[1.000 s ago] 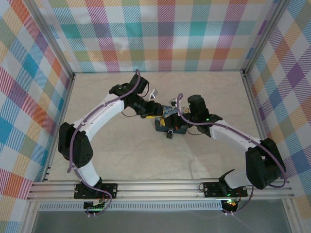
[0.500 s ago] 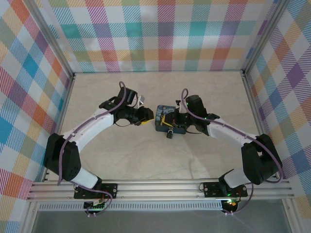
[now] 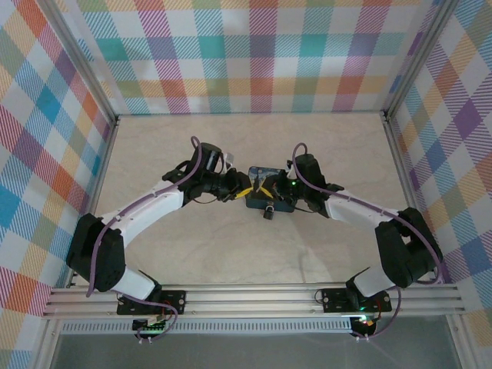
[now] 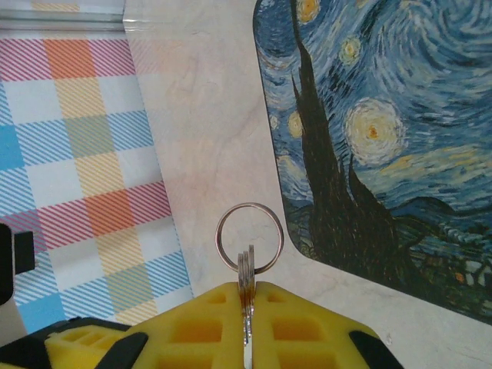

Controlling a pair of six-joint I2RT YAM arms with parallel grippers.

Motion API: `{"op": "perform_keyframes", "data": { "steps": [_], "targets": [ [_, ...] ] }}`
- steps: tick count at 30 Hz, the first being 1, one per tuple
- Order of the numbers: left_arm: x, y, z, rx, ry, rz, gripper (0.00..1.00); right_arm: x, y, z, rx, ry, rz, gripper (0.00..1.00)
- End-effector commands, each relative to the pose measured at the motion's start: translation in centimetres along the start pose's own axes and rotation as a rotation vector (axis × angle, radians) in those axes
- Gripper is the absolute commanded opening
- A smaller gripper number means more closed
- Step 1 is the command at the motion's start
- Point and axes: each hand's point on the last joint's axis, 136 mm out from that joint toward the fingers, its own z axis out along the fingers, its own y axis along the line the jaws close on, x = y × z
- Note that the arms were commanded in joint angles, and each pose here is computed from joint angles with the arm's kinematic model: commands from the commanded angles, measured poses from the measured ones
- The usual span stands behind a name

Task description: Unlock the padlock with the key

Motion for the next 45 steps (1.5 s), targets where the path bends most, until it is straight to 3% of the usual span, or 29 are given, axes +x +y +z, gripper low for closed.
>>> {"op": "perform_keyframes", "data": {
  "steps": [1,24,45],
  "targets": [
    [0.5,-0.2,0.3,0.010,0.006,-0.018,0.22,-0.1,0.8,0.5,-0.045,-0.015,0.019,0.08],
    [-0.2,2.7,2.2,-0.087,-0.027,-0.057,0.17,1.1,2.0,0.7,-0.115,0.013,0.049,0.08],
    [-1.0,2.7,2.0,-0.066,-0.055,-0.074,0.14,2.4,2.8,1.2,-0.142,0.058,0.038,0.08]
  ]
}}
